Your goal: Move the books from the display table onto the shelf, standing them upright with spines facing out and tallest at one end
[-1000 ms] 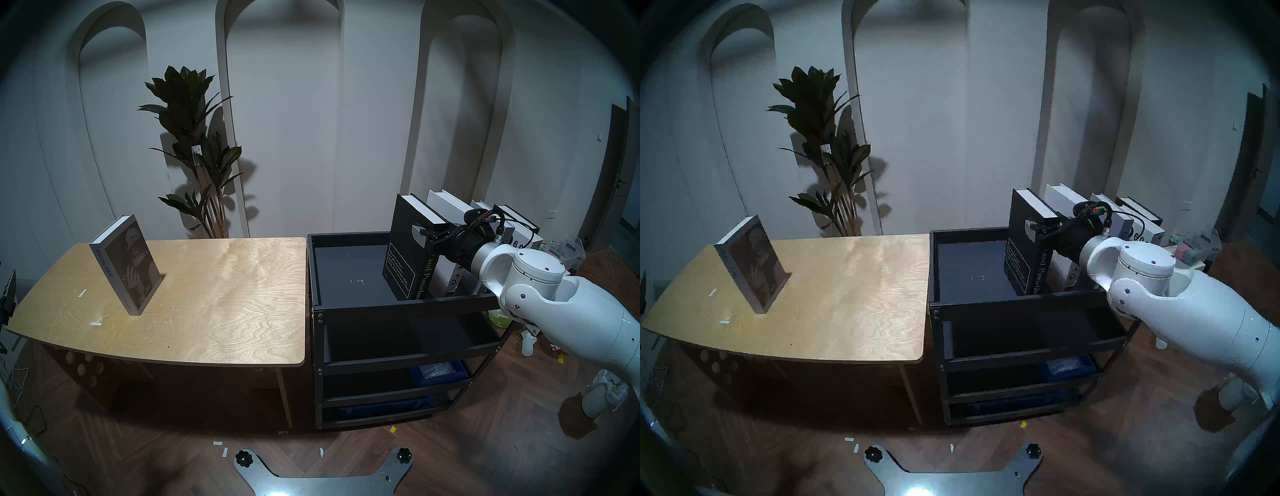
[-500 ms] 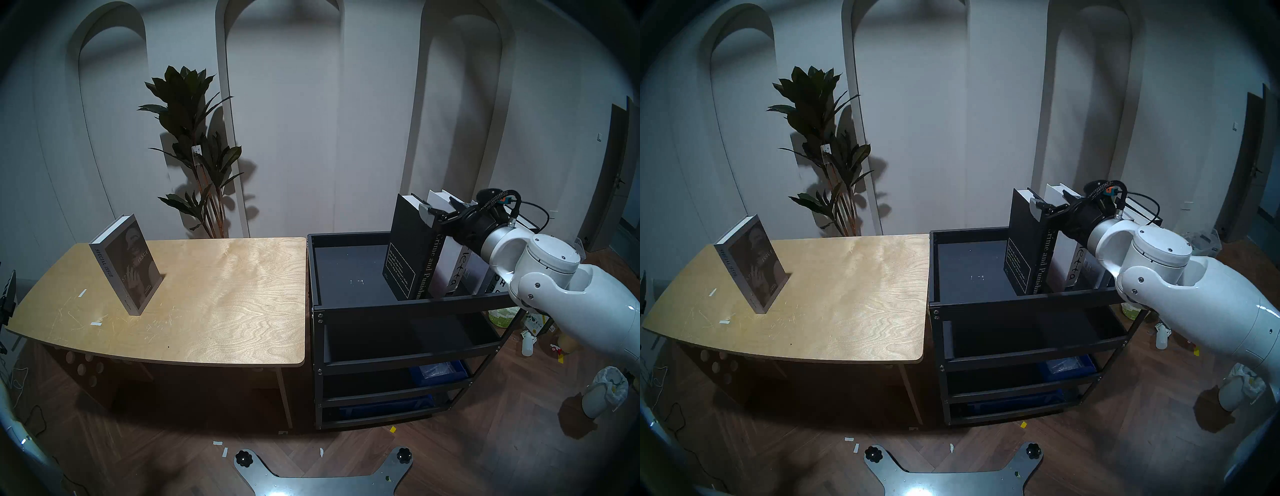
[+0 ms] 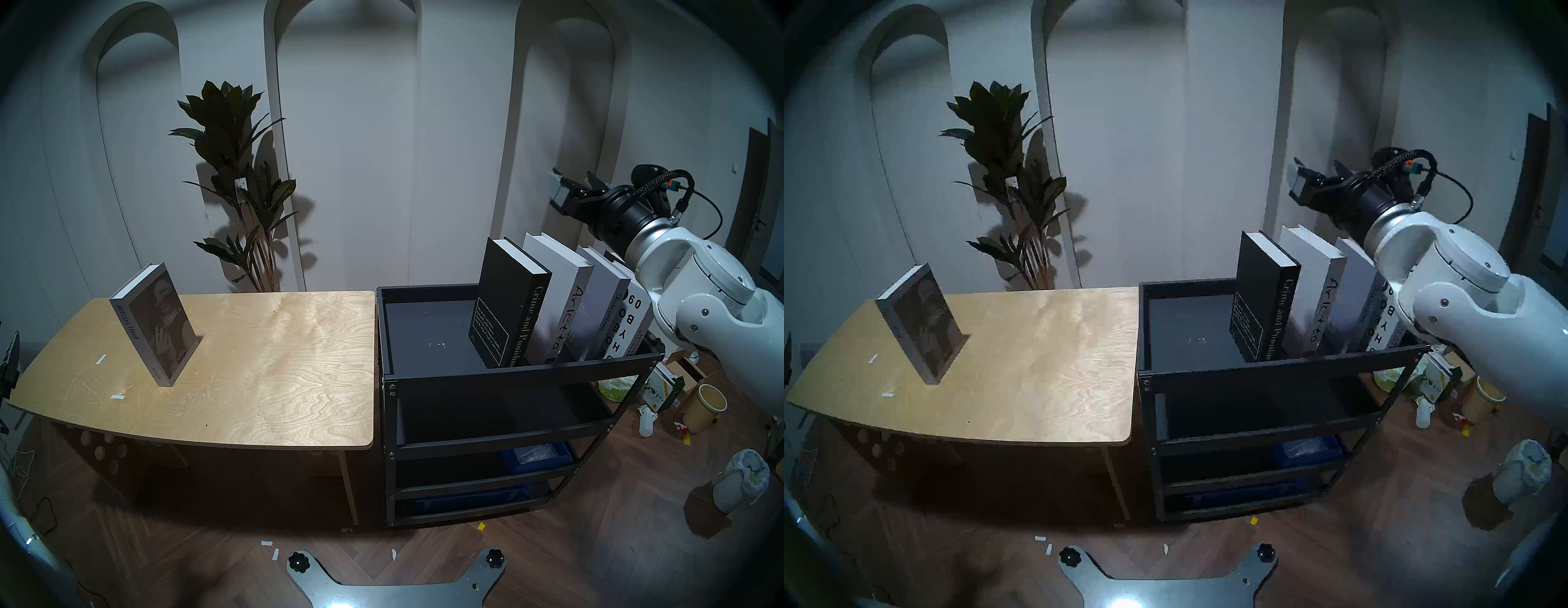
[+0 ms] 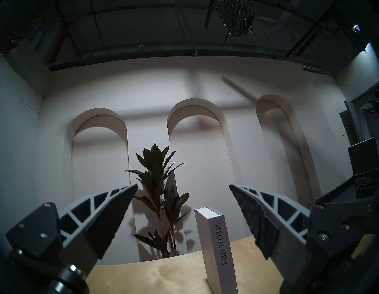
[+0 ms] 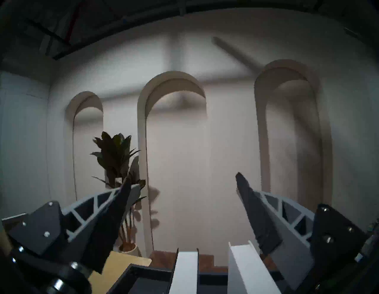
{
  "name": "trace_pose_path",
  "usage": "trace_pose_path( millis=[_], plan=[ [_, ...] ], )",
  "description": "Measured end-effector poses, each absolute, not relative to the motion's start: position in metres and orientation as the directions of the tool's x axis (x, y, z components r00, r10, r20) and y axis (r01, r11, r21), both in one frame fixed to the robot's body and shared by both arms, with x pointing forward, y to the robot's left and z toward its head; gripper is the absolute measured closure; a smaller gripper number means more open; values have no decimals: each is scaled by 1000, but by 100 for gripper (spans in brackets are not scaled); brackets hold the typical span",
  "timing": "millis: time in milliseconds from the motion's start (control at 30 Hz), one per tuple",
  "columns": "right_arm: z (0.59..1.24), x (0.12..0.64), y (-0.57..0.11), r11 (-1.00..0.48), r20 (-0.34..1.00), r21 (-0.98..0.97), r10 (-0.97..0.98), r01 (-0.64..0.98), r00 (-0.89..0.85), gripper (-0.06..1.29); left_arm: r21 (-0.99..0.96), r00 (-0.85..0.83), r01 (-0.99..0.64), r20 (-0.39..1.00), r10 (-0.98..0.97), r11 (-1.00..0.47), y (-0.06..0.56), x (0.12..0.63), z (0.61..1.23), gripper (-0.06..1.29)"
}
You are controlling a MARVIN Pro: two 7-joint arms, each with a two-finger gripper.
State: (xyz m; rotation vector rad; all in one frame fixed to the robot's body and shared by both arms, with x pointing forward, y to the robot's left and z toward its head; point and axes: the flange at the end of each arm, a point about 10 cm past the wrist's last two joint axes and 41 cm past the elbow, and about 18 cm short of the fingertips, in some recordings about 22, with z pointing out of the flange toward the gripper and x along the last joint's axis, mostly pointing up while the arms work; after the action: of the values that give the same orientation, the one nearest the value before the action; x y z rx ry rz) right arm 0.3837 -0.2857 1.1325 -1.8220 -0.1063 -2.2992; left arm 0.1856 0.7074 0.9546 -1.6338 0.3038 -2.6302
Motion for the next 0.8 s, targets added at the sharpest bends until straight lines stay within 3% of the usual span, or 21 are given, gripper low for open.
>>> trace_pose_path(
  millis=[800],
  plan=[
    [1089,329,-227,-924,964,-184,-236,336,-121,0,-215,-474,-129,871,-130,-968,689,204,962,-1]
  ],
)
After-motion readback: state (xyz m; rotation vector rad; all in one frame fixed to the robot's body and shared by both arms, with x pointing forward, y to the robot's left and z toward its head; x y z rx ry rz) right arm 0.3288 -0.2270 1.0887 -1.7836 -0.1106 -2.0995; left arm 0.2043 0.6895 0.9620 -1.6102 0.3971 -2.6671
